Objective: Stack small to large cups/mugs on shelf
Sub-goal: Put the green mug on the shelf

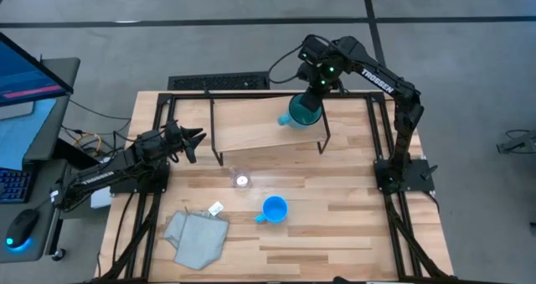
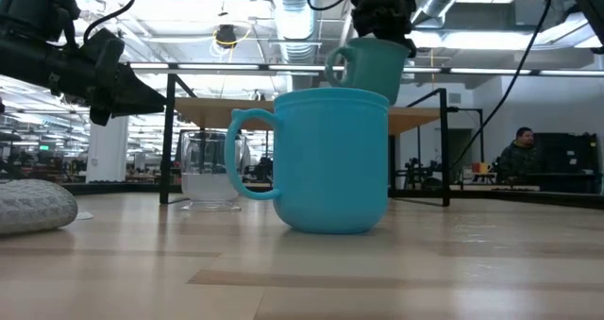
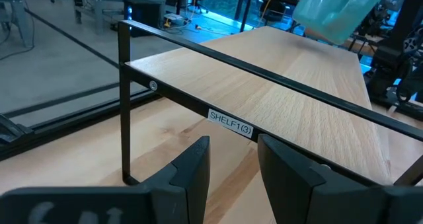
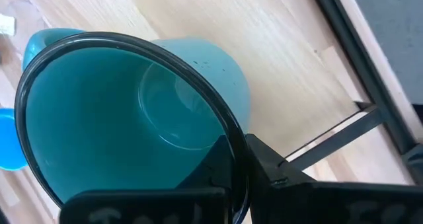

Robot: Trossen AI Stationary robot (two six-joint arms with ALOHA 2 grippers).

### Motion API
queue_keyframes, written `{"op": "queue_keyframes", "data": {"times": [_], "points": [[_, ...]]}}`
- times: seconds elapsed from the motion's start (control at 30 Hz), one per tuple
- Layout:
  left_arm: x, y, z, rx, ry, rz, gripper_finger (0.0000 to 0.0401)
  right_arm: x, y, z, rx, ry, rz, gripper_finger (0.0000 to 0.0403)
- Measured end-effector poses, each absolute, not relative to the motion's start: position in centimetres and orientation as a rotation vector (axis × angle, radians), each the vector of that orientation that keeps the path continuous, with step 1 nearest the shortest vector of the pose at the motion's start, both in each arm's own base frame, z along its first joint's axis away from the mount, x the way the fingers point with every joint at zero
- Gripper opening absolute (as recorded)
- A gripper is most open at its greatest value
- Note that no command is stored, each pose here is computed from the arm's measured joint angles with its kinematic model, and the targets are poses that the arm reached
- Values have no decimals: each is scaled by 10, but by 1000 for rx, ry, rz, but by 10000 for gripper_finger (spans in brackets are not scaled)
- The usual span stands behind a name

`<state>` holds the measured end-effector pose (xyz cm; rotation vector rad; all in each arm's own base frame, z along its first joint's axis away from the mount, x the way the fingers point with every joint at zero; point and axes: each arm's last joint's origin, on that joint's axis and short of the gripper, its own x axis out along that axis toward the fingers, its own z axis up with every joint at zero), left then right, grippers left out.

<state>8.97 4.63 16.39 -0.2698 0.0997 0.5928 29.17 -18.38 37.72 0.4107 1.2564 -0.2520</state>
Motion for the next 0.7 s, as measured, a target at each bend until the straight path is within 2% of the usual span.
{"op": "queue_keyframes", "data": {"times": [0.3, 0.57, 0.7], "points": [[90, 46, 164, -267, 101, 593, 119, 298, -174, 377, 271, 1273, -148, 31], [90, 46, 164, -267, 101, 593, 119, 302, -167, 377, 46, 1336, -130, 31], [90, 46, 164, -266, 101, 593, 119, 302, -167, 377, 28, 1335, -113, 31]]}}
